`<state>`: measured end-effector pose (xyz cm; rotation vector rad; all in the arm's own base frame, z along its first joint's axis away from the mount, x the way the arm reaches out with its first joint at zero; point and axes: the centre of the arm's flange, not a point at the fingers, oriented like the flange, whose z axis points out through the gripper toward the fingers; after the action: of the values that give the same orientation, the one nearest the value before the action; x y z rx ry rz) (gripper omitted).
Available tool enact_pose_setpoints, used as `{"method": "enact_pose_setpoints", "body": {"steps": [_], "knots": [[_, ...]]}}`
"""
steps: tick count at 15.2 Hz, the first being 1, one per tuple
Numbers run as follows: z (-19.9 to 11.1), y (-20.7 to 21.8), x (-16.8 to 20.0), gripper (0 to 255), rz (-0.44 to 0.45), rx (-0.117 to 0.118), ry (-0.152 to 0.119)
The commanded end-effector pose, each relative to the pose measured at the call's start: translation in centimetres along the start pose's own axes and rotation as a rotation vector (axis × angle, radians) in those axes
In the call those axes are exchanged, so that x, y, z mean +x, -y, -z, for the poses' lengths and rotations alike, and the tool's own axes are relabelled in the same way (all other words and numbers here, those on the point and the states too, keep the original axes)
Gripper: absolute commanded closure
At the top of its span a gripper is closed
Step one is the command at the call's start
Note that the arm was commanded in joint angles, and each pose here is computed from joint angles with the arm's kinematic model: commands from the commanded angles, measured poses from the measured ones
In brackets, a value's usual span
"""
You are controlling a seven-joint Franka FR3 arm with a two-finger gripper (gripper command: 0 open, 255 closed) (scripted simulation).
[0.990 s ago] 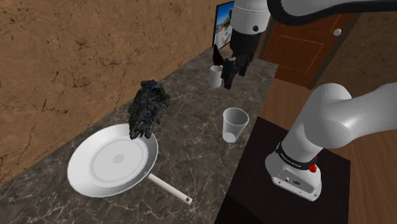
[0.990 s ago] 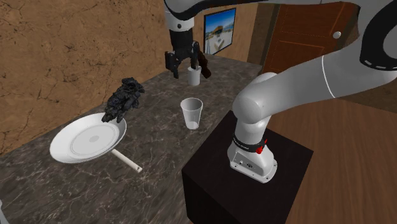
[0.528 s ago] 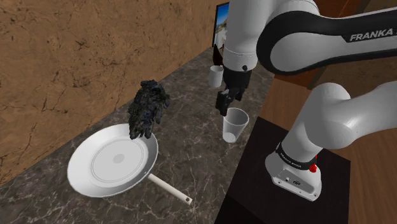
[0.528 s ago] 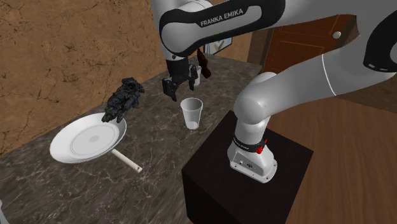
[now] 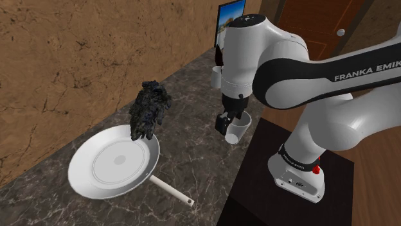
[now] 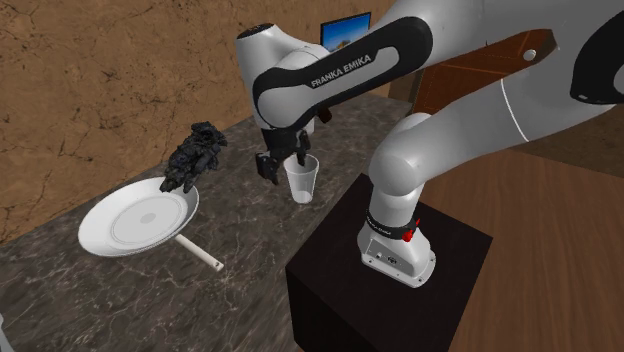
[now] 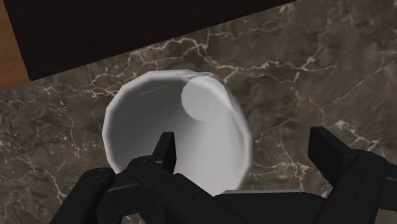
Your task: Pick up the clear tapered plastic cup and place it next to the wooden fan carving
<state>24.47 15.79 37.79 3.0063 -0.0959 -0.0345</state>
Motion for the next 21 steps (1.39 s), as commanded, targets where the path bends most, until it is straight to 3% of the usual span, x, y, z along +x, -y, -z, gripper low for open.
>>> {"method": "enact_pose_setpoints", "body": {"steps": [1,10,11,21], "knots": [[-1.02,0.08,-0.03,0,0.0,0.0,0.0],[-1.85,0.08,-0.03,0,0.0,0.0,0.0],[-1.85,0.08,-0.03,255,0.0,0.0,0.0],[-1.33,0.01,-0.04,255,0.0,0.0,0.0]]}}
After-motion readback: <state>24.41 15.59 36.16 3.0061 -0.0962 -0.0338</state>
